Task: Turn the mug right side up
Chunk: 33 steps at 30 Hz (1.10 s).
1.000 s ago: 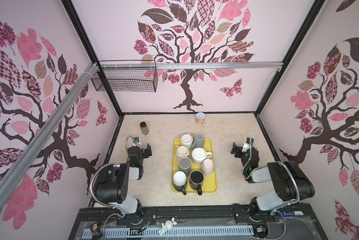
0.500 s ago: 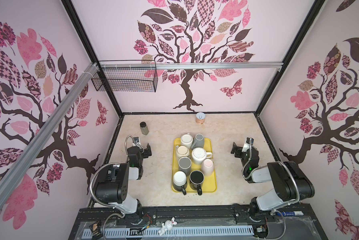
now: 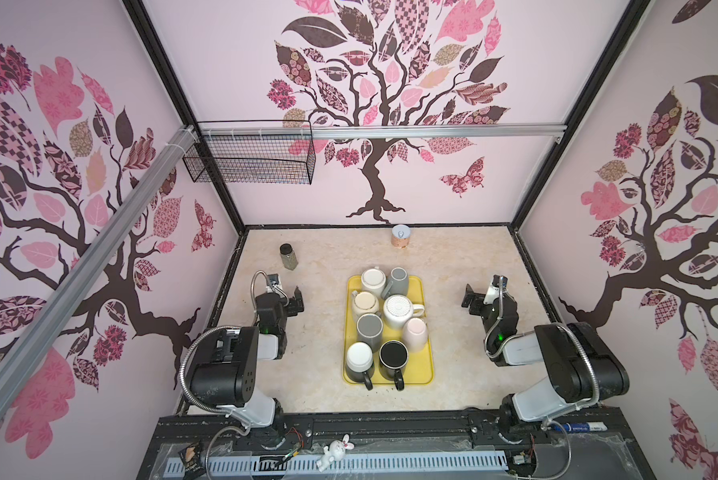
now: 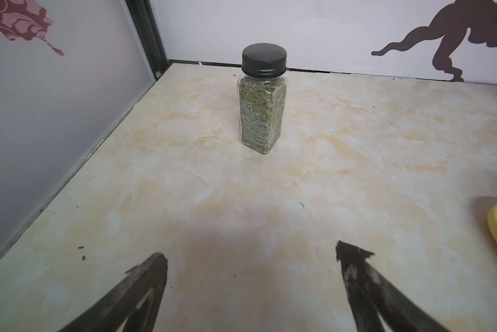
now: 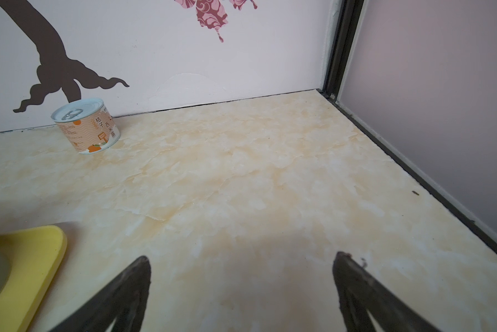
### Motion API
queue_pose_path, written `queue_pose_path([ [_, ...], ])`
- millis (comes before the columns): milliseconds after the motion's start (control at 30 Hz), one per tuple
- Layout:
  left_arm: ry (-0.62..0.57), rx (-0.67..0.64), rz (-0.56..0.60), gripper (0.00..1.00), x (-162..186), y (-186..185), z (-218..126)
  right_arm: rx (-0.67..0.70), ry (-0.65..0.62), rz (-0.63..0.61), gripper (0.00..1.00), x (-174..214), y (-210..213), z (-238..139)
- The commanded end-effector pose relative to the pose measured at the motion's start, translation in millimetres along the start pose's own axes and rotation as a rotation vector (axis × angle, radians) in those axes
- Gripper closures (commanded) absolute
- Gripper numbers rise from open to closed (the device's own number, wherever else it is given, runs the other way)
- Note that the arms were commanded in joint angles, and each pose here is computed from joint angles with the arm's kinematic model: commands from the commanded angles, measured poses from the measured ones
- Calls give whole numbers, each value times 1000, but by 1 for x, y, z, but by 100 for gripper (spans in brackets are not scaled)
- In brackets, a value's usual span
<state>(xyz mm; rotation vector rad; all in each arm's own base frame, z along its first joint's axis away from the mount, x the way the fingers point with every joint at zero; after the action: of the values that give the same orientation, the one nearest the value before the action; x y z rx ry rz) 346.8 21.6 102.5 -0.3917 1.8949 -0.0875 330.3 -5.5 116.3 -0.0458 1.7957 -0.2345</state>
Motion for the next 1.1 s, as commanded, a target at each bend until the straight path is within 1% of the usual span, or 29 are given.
queue_pose_path([
  [0, -104, -13, 1, 3, -23, -5, -4, 28, -27, 7, 0, -25, -7, -3],
  [33, -106, -43, 7, 3, -29, -6, -9, 48, -25, 28, 0, -41, -11, -2],
  [67, -98, -70, 12, 3, -35, -6, -13, 58, 4, 41, 0, -50, -14, -2],
  [167, -37, -154, -26, 3, -62, -7, -21, 67, 70, 74, 1, -89, -22, -2],
  [233, -18, -151, -19, 3, -82, -14, -29, 49, 140, 93, 2, -109, -24, -3],
  [300, -19, -141, -55, 3, -98, -18, -39, -5, 191, 109, 2, -123, -19, -3],
  [367, -4, -132, -127, 3, -107, -22, -49, -73, 253, 141, 4, -124, -11, -4],
  [400, 9, -127, -167, 3, -111, -24, -54, -120, 299, 164, 7, -119, -5, -5],
  [467, 82, -111, -230, 3, -111, -29, -61, -226, 385, 205, 13, -106, 14, -12],
  [500, 141, -94, -255, 3, -109, -33, -65, -274, 420, 207, 16, -98, 25, -18],
  [567, 274, -13, -257, 3, -100, -45, -71, -330, 473, 170, 19, -85, 45, -30],
  [633, 422, 55, -270, 3, -81, -56, -71, -366, 530, 127, 24, -70, 61, -43],
  [733, 619, 174, -299, 3, -47, -72, -74, -446, 632, 165, 30, -47, 74, -57],
  [833, 728, 272, -341, 3, -20, -89, -86, -502, 722, 198, 38, -19, 85, -73],
  [900, 800, 340, -342, 7, -2, -103, -97, -545, 774, 224, 44, -2, 94, -85],
  [967, 883, 380, -331, 13, 18, -114, -107, -597, 817, 230, 47, 11, 107, -98],
  [1033, 978, 397, -320, 21, 42, -122, -117, -640, 856, 213, 45, 22, 120, -113],
  [1067, 1015, 394, -314, 23, 52, -123, -121, -652, 878, 208, 41, 28, 125, -119],
])
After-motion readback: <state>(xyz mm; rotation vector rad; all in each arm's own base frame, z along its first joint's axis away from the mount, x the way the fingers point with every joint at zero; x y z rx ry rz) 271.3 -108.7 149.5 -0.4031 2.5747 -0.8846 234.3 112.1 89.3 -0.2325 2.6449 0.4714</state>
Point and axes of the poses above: each gripper's point midway between its finger pads, its own z axis out along the fingers, its own y axis along the line the jaws close on, x = y × z, the point moved 5 cm from there along -z, back along the fingers, and after that the axes turned 15 degrees about -z, right-handed, at the moved point
